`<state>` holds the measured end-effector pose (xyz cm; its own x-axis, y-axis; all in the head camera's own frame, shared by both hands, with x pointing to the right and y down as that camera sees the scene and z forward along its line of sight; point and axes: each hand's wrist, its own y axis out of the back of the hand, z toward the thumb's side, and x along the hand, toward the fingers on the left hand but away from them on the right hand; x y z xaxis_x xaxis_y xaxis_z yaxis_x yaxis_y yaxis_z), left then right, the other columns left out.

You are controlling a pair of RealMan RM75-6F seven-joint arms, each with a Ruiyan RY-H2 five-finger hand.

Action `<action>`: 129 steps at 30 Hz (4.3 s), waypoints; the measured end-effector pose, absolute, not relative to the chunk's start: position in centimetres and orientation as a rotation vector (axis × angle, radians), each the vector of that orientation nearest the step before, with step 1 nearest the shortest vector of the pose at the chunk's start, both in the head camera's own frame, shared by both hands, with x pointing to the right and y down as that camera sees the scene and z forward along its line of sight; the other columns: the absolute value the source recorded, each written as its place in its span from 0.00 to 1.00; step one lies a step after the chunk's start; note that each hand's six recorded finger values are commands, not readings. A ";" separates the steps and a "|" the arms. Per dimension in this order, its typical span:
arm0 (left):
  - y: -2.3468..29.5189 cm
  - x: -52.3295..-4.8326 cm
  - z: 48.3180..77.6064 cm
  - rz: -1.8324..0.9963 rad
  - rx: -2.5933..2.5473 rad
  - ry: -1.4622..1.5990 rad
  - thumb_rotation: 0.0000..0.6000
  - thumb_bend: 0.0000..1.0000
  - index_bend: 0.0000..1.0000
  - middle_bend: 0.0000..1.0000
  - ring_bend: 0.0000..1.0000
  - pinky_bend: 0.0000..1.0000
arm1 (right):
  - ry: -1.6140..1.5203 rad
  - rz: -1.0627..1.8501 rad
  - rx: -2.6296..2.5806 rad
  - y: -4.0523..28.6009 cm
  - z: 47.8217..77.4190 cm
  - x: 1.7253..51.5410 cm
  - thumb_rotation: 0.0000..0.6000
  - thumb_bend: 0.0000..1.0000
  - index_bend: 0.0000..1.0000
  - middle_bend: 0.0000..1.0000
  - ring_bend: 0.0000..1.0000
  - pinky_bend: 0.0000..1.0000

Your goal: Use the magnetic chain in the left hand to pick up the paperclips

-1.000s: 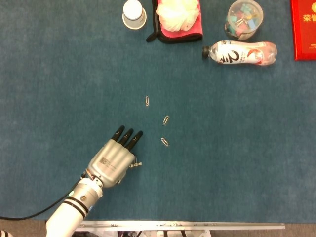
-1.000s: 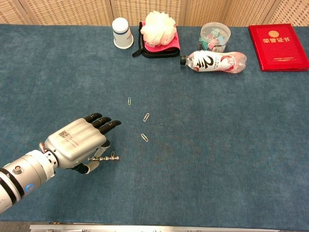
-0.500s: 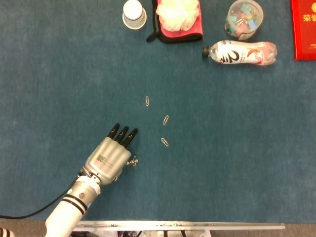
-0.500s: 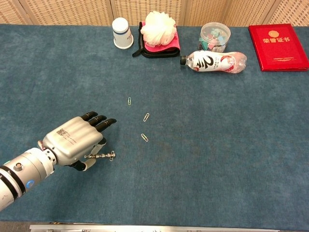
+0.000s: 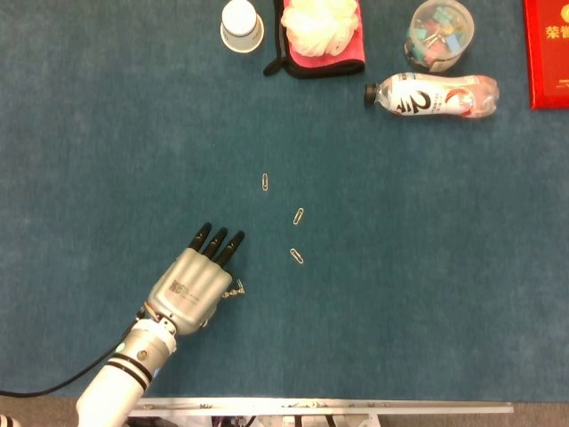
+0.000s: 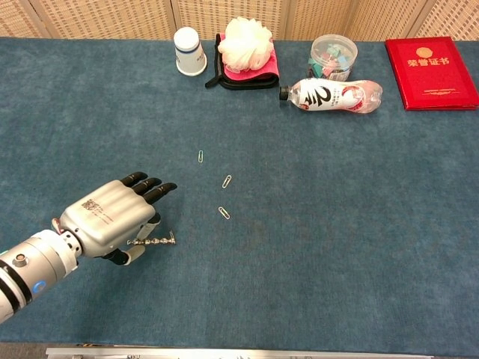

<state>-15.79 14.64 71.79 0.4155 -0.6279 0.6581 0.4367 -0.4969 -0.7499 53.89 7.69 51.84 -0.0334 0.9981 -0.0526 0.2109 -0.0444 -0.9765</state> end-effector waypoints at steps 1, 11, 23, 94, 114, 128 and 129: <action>14.6 -15.9 71.8 -1.300 -1.643 0.170 1.00 0.37 0.66 0.00 0.00 0.06 | -1.370 1.167 -1.383 7.7 51.8 53.9 1.00 0.00 0.03 0.08 0.06 0.33; 13.9 -15.7 71.0 -1.284 -1.630 0.194 1.00 0.37 0.66 0.00 0.00 0.06 | -1.364 1.172 -1.385 7.6 52.0 53.8 1.00 0.00 0.03 0.08 0.06 0.33; 12.1 -14.0 70.4 -1.244 -1.614 0.219 1.00 0.37 0.67 0.00 0.00 0.06 | -1.371 1.166 -1.380 7.7 51.8 53.8 1.00 0.00 0.03 0.08 0.06 0.33; 8.5 -7.2 72.3 -1.205 -1.585 0.206 1.00 0.37 0.67 0.00 0.00 0.06 | -1.437 1.122 -1.356 8.2 50.3 54.9 1.00 0.00 0.03 0.08 0.06 0.33; 5.8 -7.5 73.1 -1.269 -1.575 0.258 1.00 0.37 0.67 0.00 0.00 0.06 | -1.445 1.125 -1.353 8.1 50.2 55.1 1.00 0.00 0.03 0.08 0.06 0.33; 5.5 -6.9 73.4 -1.272 -1.585 0.271 1.00 0.37 0.67 0.00 0.00 0.06 | -1.448 1.122 -1.355 8.2 50.2 55.1 1.00 0.00 0.03 0.08 0.06 0.33; 5.4 -6.9 73.4 -1.272 -1.585 0.272 1.00 0.37 0.67 0.00 0.00 0.06 | -1.447 1.122 -1.355 8.2 50.2 55.1 1.00 0.00 0.03 0.08 0.06 0.33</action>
